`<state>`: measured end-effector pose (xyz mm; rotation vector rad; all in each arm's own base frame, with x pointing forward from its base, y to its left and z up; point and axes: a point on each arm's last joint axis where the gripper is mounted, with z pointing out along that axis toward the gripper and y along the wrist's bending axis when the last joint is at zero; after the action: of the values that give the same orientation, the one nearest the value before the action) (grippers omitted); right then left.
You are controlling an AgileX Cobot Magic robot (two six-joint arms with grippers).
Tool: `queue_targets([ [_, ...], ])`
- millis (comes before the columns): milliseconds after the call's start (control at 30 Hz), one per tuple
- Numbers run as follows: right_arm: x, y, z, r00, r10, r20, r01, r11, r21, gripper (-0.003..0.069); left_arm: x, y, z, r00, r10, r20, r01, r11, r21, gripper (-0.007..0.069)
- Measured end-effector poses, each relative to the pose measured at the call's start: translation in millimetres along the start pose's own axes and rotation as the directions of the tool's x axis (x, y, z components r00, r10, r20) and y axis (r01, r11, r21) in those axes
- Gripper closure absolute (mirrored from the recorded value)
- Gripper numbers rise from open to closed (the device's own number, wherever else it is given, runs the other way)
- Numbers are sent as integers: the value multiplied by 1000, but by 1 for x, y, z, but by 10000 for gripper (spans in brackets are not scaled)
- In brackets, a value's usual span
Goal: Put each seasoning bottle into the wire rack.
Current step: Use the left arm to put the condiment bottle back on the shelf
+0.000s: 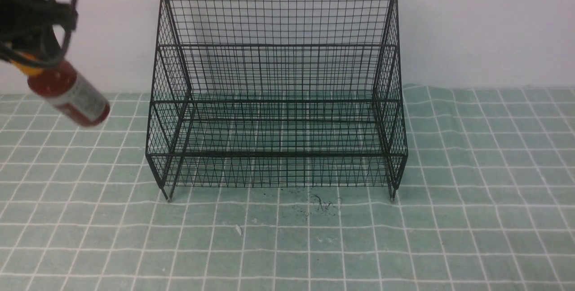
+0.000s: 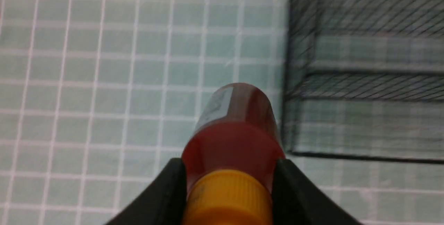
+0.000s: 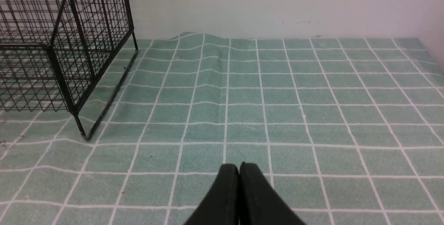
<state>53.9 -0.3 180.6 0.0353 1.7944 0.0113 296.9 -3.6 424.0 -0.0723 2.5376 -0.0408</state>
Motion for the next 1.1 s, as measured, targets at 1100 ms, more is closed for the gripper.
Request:
queue_targets([
  [1100, 0, 0, 0, 1000, 0, 0, 0, 1000, 0, 673, -11, -101, 112, 971, 183, -152, -161, 976, 144, 342],
])
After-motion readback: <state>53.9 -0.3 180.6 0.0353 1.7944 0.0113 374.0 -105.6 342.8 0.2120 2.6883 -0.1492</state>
